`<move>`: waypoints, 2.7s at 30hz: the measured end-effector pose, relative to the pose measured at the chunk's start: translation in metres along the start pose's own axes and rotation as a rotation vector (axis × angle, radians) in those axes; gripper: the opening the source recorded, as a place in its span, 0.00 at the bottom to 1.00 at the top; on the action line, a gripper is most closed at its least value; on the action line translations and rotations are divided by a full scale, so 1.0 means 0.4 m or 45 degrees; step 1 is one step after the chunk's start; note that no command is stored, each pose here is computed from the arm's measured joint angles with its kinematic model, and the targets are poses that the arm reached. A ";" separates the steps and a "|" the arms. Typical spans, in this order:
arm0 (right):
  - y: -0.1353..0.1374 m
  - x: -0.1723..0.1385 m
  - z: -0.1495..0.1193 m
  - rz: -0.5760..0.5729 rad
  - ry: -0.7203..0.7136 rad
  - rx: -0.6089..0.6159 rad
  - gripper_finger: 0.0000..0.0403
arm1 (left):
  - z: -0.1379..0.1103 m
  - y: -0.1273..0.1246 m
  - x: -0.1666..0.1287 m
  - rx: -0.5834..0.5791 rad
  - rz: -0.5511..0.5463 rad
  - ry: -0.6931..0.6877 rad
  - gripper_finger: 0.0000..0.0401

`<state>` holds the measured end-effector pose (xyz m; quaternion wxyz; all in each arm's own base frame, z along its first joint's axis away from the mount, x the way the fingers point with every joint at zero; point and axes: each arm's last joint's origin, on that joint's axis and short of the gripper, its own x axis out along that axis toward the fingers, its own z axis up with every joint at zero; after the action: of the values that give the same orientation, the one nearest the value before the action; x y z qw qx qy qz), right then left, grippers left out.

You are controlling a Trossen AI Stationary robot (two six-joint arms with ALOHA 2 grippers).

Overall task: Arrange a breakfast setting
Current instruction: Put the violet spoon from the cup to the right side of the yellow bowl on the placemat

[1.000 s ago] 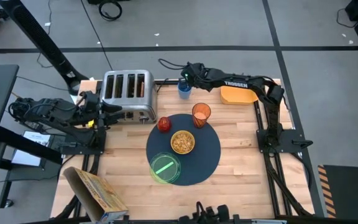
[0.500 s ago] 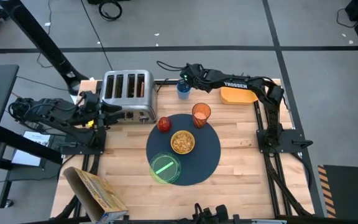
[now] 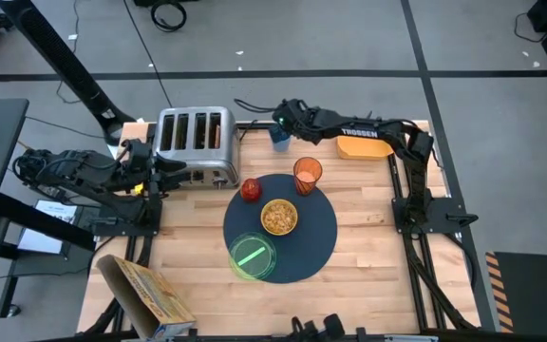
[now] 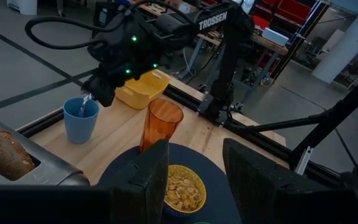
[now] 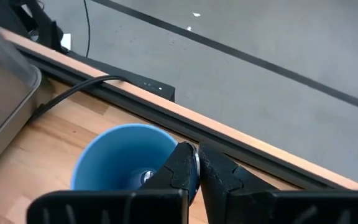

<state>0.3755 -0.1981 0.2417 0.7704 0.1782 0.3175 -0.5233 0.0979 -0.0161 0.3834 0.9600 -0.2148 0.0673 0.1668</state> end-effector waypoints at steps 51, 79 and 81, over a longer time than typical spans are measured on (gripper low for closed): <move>-0.003 -0.722 -0.307 1.380 0.435 -0.615 0.04 | -0.007 -0.052 0.042 0.214 -0.113 0.021 0.40; -0.190 -0.283 -0.568 1.692 0.359 -0.372 0.04 | 0.007 -0.093 0.044 0.002 -0.258 -0.056 0.40; -0.199 -0.264 -0.567 1.711 0.326 -0.359 0.04 | 0.008 -0.098 0.048 -0.010 -0.262 -0.069 0.40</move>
<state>0.2073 -0.0182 0.1508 0.8994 0.2946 0.2918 0.1382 0.1295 -0.0423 0.3978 0.9726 -0.2198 0.0182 0.0735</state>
